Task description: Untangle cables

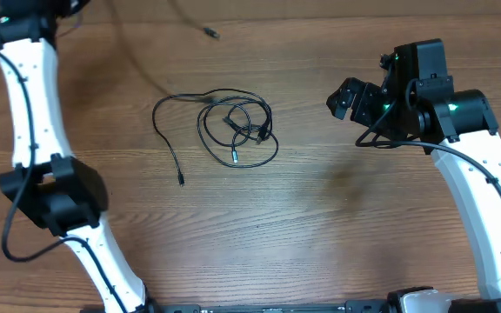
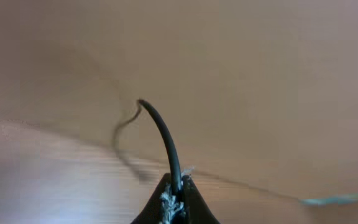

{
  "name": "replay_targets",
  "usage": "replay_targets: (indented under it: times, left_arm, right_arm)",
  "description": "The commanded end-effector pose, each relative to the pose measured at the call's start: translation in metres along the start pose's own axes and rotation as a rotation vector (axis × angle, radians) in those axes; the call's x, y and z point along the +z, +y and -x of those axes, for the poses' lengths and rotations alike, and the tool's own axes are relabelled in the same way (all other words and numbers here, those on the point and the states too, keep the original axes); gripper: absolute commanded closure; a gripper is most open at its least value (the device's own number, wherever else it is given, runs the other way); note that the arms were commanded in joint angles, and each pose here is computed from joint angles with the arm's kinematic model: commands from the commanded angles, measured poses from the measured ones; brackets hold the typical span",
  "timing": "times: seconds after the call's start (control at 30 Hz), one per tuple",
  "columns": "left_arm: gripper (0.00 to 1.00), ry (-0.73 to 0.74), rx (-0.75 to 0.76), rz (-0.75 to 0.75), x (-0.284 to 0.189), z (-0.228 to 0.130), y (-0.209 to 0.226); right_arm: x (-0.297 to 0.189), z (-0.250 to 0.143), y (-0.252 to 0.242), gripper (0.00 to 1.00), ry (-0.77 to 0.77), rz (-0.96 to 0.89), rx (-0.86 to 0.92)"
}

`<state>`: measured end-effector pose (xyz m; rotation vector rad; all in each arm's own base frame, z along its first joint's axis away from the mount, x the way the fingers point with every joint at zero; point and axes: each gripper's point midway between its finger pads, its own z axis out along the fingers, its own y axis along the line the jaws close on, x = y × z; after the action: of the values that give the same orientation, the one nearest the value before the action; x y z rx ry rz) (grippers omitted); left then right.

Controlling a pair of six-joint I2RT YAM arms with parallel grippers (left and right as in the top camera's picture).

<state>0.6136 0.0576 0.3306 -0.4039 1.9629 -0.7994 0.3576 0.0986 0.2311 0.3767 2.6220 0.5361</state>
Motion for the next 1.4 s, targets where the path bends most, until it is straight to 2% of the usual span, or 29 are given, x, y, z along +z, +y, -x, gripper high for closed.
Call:
replay_targets:
  times: [0.0, 0.07, 0.1, 0.13, 0.2, 0.27, 0.3, 0.33, 0.4, 0.5, 0.57, 0.63, 0.7, 0.83, 0.97, 1.17, 1.3, 1.33, 1.37]
  left_arm:
    - [0.96, -0.054, 0.097, 0.276, -0.035, 0.029, 0.122]
    - [0.96, -0.068, 0.06, 0.399, -0.059, 0.035, 0.169]
    - [0.89, -0.078, 0.019, 0.477, -0.079, 0.038, 0.2]
    - [0.75, -0.082, -0.005, 0.516, -0.09, 0.039, 0.217]
    - [0.71, -0.105, -0.076, 0.594, -0.128, 0.043, 0.256]
    - [0.57, -0.111, -0.112, 0.619, -0.146, 0.044, 0.271]
    - [0.45, -0.104, -0.137, 0.622, -0.155, 0.041, 0.278]
    - [0.38, -0.073, -0.177, 0.586, -0.16, 0.033, 0.279]
    - [0.38, -0.028, -0.213, 0.532, -0.156, 0.022, 0.274]
    - [0.39, 0.125, -0.225, 0.458, -0.126, -0.018, 0.254]
    - [0.39, 0.229, -0.188, 0.537, -0.103, -0.052, 0.253]
    - [0.39, 0.288, -0.142, 0.687, -0.091, -0.075, 0.261]
    - [0.34, 0.32, -0.079, 0.828, -0.084, -0.092, 0.271]
    - [0.28, 0.34, -0.008, 0.869, -0.054, -0.121, 0.279]
    - [0.23, 0.322, 0.003, 0.945, -0.055, -0.135, 0.307]
    - [0.25, 0.275, -0.003, 0.995, -0.068, -0.128, 0.33]
    - [0.2, 0.33, -0.026, 1.006, -0.061, -0.151, 0.35]
    - [0.21, 0.347, -0.034, 1.011, -0.06, -0.158, 0.356]
    - [0.25, 0.357, -0.039, 1.014, -0.059, -0.162, 0.36]
  right_arm:
    - [-0.003, 0.003, -0.001, 0.0, -0.016, -0.005, -0.007]
    - [-0.003, 0.003, -0.001, 0.0, -0.016, -0.005, -0.008]
    - [-0.003, 0.003, -0.001, 0.0, -0.016, -0.005, -0.007]
    - [-0.003, 0.003, -0.001, 0.0, -0.016, -0.005, -0.007]
    - [-0.003, 0.003, -0.001, 0.0, -0.016, -0.005, -0.007]
    - [-0.003, 0.003, -0.001, 0.0, -0.016, -0.005, -0.007]
    - [-0.003, 0.003, -0.001, 0.0, -0.016, -0.005, -0.007]
    - [-0.003, 0.003, 0.0, 0.0, -0.015, -0.005, -0.007]
    - [-0.003, 0.003, -0.001, 0.0, -0.016, -0.005, -0.007]
    - [-0.003, 0.003, -0.001, 0.0, -0.016, -0.005, -0.007]
    - [-0.003, 0.003, -0.001, 0.0, -0.016, -0.005, -0.007]
    - [-0.003, 0.003, -0.001, 0.0, -0.016, -0.005, -0.007]
    - [-0.003, 0.003, 0.0, 0.0, -0.015, -0.005, -0.007]
    - [-0.003, 0.003, -0.001, 0.0, -0.016, -0.005, -0.007]
    - [-0.003, 0.003, -0.001, 0.0, -0.016, -0.005, -0.007]
    - [-0.003, 0.003, -0.001, 0.0, -0.016, -0.005, -0.007]
    - [-0.003, 0.003, -0.001, 0.0, -0.016, -0.005, -0.007]
    - [-0.003, 0.003, -0.001, 0.0, -0.016, -0.005, -0.007]
    - [-0.003, 0.003, -0.001, 0.0, -0.016, -0.005, -0.007]
